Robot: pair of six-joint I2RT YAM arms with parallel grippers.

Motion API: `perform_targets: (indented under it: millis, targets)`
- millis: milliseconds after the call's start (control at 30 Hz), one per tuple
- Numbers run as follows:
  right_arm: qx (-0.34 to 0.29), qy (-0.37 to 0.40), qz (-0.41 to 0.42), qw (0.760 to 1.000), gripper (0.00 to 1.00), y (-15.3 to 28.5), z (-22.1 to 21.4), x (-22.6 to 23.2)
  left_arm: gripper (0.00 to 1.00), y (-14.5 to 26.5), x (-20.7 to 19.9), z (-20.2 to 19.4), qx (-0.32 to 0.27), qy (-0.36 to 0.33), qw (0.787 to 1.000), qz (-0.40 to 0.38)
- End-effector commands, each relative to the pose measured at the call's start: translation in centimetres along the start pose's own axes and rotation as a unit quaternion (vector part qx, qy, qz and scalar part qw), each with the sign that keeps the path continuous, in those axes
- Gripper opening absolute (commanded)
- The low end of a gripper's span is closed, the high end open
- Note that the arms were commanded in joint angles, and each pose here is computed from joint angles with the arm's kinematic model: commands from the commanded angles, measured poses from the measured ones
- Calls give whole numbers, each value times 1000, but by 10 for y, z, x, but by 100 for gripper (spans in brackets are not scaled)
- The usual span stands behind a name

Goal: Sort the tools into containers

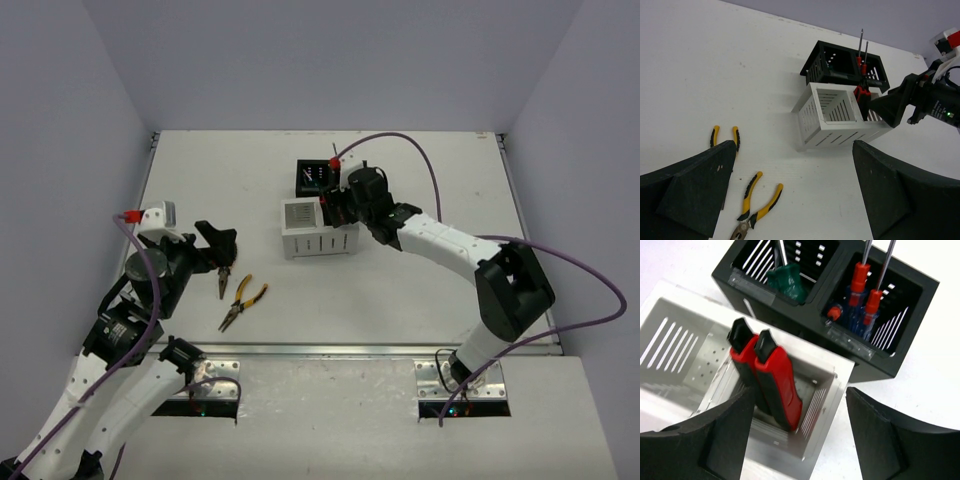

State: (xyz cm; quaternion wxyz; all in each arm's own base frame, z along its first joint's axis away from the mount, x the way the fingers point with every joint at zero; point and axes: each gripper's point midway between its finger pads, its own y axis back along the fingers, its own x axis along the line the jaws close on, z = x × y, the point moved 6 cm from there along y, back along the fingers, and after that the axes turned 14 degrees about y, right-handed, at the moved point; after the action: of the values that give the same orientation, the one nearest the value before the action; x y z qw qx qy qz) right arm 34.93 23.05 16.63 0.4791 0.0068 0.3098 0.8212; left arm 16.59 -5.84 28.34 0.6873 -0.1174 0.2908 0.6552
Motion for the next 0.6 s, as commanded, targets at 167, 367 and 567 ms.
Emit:
perform_targets:
  millis: [167, 367, 567]
  targets:
    - [-20, -3, -46, 999, 77, 42, 51, -28, 100, -16, -1, 3, -6, 9, 999, 46]
    - [-41, -63, -84, 994, 99, 105, 59, -46, 100, -40, 11, -10, 33, 27, 985, 167]
    - [-79, -115, 8, 990, 99, 155, 39, -27, 100, -86, 48, -23, 98, 64, 958, 263]
